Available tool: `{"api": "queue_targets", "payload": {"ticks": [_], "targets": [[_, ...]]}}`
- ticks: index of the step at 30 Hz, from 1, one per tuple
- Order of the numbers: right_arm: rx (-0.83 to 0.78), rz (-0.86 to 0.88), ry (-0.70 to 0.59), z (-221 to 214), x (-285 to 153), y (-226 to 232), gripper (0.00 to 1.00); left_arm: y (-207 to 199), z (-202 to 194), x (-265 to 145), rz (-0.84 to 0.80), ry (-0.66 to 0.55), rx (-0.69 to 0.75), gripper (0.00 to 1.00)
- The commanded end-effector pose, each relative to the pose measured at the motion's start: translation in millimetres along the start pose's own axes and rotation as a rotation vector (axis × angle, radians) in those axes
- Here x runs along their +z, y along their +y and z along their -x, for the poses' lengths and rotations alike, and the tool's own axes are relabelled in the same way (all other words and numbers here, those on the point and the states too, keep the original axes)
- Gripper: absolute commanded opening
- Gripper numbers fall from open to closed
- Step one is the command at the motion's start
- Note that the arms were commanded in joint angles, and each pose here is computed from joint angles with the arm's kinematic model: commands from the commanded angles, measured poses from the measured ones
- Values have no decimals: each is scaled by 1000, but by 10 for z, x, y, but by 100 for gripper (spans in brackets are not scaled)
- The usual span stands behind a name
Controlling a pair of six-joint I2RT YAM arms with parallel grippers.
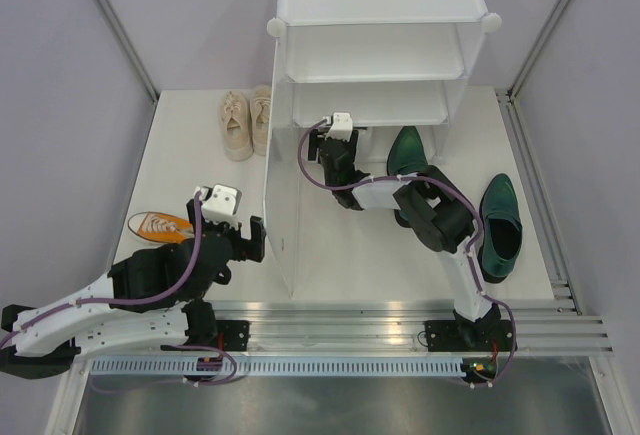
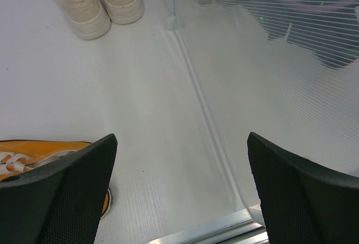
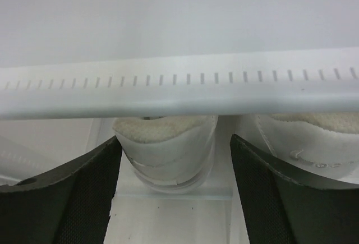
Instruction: Place and organize the shoes in the shoe cabinet
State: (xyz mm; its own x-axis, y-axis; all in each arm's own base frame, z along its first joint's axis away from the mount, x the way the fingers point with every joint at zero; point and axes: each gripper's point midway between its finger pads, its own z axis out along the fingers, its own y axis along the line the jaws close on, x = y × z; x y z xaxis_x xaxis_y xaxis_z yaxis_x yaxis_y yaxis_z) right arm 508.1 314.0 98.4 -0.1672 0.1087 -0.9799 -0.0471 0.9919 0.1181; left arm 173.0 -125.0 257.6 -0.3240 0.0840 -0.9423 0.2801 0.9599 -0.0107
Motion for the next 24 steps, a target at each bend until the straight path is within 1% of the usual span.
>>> {"api": "queue_targets", "payload": {"ticks": [1, 2, 3, 4, 6, 7, 8, 9, 12, 13, 14, 15, 16, 18, 24], "targets": [[37, -14, -60, 148, 82, 46, 79, -38, 47, 5, -21, -15, 10, 100], [45, -9, -62, 153, 82, 59, 76, -35, 47, 6, -20, -15, 10, 100], [62, 1, -65, 152, 82, 78, 66, -38, 48, 2, -23, -15, 9, 100], [68, 5, -61, 126, 78, 72, 59, -43, 50, 2, -24, -14, 9, 100], [93, 32, -67, 145, 57, 122, 48, -43, 46, 2, -26, -14, 9, 100], [102, 40, -66, 117, 41, 122, 39, -47, 42, 4, -27, -12, 10, 100], [110, 49, -68, 126, 32, 134, 35, -47, 46, 3, -28, -13, 8, 100], [124, 65, -79, 167, 20, 161, 27, -49, 41, 4, -28, -11, 12, 100], [131, 95, -97, 216, -18, 188, 19, -55, 40, 0, -33, -11, 11, 100], [128, 110, -96, 204, -35, 201, 12, -54, 39, 1, -33, -10, 10, 100], [125, 117, -105, 249, -50, 206, 9, -59, 37, 2, -34, -9, 12, 100], [126, 128, -113, 253, -69, 199, 3, -57, 39, 0, -34, -10, 12, 100], [128, 142, -121, 271, -87, 213, 1, -58, 36, 3, -34, -9, 13, 100], [131, 173, -159, 372, -132, 249, 1, -65, 37, 4, -35, -8, 14, 100], [117, 247, -191, 410, -208, 327, 1, -69, 35, 9, -35, -7, 16, 100]]}}
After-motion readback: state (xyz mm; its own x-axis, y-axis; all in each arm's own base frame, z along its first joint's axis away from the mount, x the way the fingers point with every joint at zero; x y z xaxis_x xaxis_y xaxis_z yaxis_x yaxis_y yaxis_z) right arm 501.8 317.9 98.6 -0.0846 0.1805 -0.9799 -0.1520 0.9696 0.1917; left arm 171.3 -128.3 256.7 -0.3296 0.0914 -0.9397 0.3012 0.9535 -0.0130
